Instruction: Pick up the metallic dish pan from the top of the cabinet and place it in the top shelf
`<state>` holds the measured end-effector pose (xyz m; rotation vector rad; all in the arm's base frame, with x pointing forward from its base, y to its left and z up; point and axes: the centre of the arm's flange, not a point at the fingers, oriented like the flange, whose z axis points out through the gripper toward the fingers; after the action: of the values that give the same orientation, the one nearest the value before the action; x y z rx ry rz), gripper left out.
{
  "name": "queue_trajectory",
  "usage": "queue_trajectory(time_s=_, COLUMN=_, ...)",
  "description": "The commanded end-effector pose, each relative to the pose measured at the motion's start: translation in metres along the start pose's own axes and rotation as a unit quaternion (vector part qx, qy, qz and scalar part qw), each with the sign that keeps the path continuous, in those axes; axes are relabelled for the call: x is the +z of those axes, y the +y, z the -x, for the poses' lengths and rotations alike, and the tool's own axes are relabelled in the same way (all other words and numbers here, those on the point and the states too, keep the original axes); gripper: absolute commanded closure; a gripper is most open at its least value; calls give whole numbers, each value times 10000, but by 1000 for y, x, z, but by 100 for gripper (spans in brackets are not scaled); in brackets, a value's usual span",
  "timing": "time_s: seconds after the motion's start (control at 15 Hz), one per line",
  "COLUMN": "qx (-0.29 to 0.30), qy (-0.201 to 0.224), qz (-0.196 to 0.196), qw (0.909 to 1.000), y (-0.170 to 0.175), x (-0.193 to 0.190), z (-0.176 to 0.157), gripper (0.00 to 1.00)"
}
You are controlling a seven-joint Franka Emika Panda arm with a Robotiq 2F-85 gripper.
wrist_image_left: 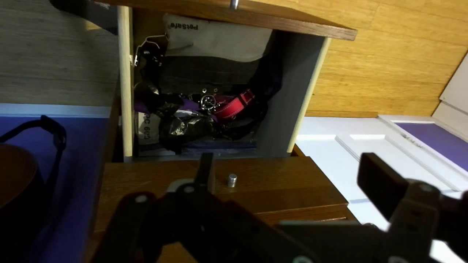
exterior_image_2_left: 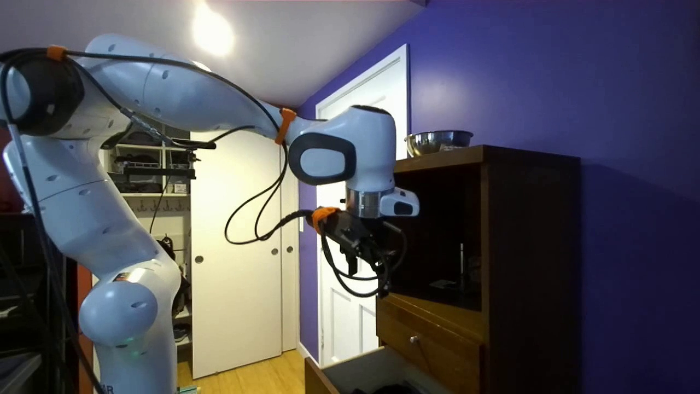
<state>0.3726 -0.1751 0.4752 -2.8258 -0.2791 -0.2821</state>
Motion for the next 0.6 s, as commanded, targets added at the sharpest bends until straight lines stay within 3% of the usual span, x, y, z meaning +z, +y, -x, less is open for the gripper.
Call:
queue_trajectory(time_s=0.0, qx=332, qy=-143, qz=-161, qw=9992, y=1, x=-62, z=-5, gripper=0)
queue_trajectory(time_s=0.27, qx=775, qy=-191, qz=-407, qw=9960, y=-12, x=-132, z=-20, gripper=0)
queue_trajectory(time_s=0.53, qx=1312, qy=252, qz=-444, qw=9900, y=-37, x=-188, z=-51, gripper=0)
